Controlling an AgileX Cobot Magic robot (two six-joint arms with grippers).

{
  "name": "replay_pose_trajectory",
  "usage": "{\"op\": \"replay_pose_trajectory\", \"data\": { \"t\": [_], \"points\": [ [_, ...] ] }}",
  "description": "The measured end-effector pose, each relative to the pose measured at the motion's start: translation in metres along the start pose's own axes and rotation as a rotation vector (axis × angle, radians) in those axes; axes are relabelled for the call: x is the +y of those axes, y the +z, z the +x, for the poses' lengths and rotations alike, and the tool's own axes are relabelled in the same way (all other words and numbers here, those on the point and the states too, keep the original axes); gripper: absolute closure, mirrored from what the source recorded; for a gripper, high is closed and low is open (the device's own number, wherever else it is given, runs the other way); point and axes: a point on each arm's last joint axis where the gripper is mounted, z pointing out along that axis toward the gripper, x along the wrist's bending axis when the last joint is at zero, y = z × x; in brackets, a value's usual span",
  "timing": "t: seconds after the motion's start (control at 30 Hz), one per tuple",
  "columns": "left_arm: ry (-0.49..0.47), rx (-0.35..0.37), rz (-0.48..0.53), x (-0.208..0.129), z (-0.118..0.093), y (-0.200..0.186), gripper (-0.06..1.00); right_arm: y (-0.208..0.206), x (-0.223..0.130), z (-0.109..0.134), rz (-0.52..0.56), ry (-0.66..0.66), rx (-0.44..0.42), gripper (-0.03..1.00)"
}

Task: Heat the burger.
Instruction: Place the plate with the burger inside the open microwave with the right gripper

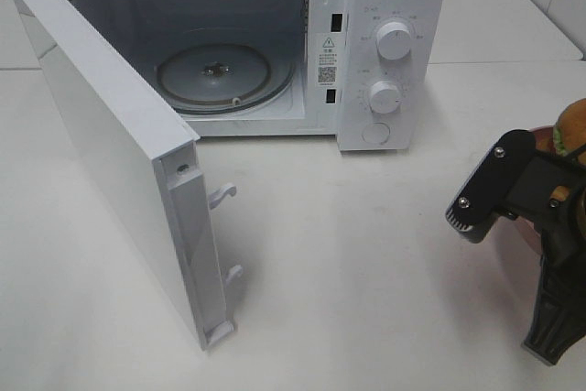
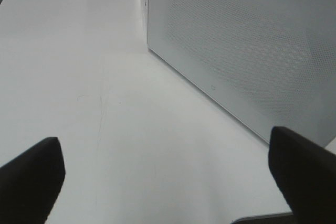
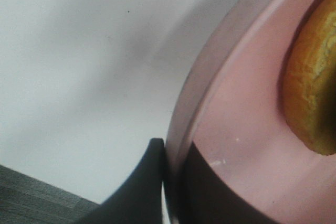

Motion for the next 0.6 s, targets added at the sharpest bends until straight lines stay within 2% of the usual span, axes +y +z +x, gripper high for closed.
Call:
{"op": "replay_pose_trajectory", "data": {
  "t": [0.23,0.37,0.6],
  "points": [
    [0.0,0.0,-0.001,0.0,0.0,0.0,-0.03,-0.014,0.0,0.015,-0.074,-0.204,0.001,0.94],
    [0.0,0.0,-0.002,0.0,0.0,0.0,-0.03,-0.017,0.0,0.021,-0.093,-0.275,0.0,0.94],
    [0.0,0.0,-0.002,0.0,0.0,0.0,-0.03,-0.024,0.0,0.035,-0.134,-0.474,-0.006,0.94]
  ]
}}
